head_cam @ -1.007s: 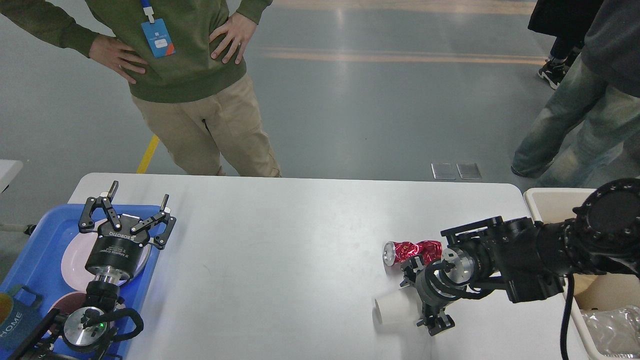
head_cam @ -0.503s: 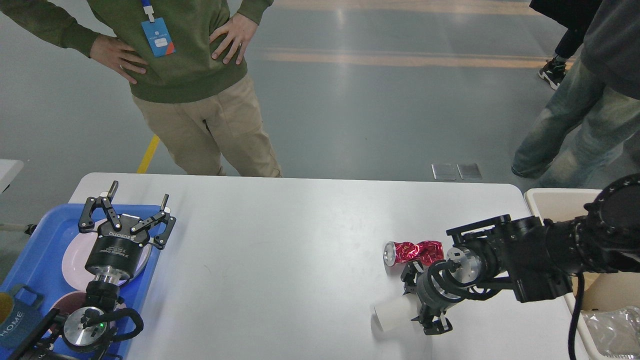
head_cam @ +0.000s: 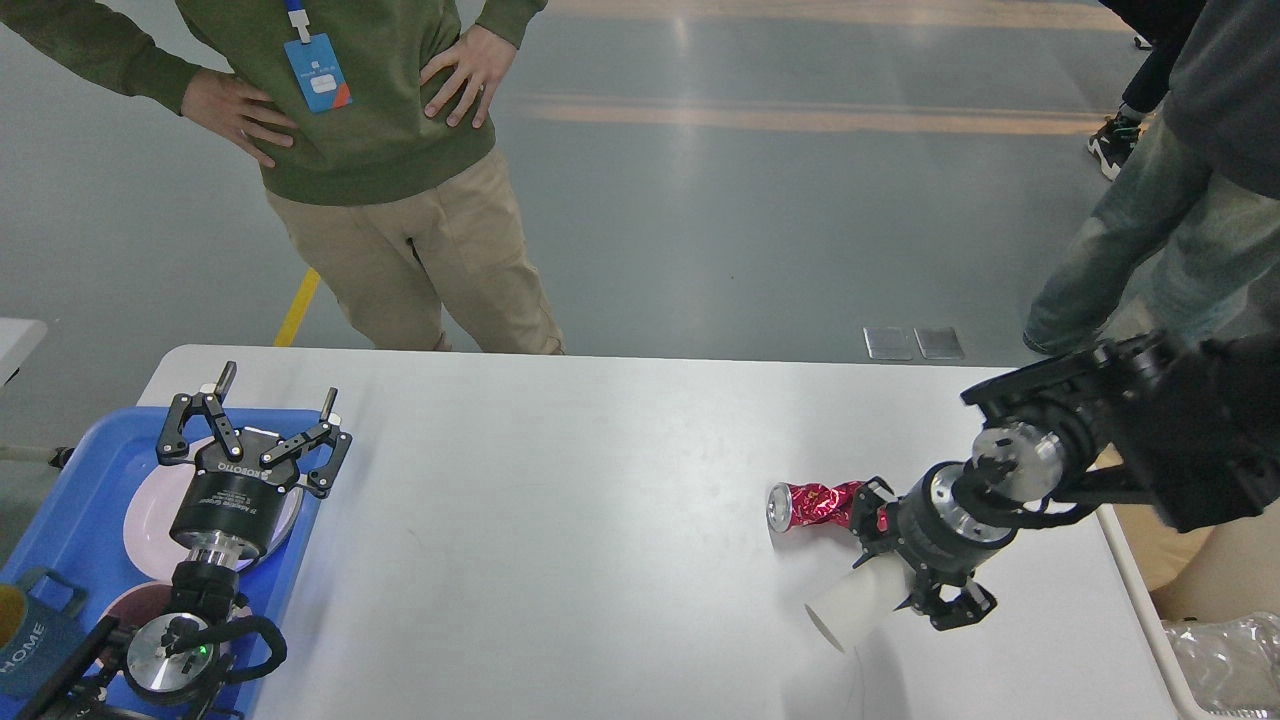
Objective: Tidy desktop
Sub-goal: 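Carry the paper cup to the beige bin and release it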
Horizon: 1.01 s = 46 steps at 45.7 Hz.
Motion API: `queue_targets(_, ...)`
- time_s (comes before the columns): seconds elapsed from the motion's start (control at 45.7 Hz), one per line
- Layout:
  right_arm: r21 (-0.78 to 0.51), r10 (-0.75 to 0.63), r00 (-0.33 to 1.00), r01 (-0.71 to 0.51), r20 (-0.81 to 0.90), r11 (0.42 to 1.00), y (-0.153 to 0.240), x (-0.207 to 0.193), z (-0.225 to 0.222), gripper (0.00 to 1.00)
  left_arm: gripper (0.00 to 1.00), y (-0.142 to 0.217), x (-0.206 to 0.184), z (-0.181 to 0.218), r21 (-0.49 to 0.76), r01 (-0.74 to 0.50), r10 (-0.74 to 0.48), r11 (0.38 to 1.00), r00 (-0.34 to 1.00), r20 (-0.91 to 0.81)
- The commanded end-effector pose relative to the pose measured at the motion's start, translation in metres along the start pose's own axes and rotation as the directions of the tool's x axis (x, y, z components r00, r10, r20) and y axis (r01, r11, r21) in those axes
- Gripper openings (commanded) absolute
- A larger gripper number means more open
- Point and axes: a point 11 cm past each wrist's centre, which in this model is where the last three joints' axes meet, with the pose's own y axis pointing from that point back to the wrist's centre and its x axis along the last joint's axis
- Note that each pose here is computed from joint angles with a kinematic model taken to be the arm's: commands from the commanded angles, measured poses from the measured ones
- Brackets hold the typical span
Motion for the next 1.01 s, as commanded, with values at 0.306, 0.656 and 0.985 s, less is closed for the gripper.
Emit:
queue_targets(0.306, 0.02, -0.025, 0.837, 0.044, -0.546, 0.999, 0.175, -0.003, 0.007, 0.0, 0.97, 0.0, 0.0, 0.0, 0.0, -0.001, 0.001, 1.0, 1.0, 0.0)
queue_targets(0.656, 0.025, 0.047, 0.83, -0.04, -0.556, 0.999, 0.2, 0.01, 0.023, 0.0, 0.97, 0.0, 0.0, 0.0, 0.0, 0.0, 0.0, 1.0, 1.0, 0.0)
queue_targets(0.985, 0.051, 0.272, 0.936, -0.268, -0.221, 0.962, 0.187, 0.143, 0.098, 0.0, 0.97, 0.0, 0.0, -0.001, 0.001, 0.0, 0.0, 1.0, 1.0, -0.001)
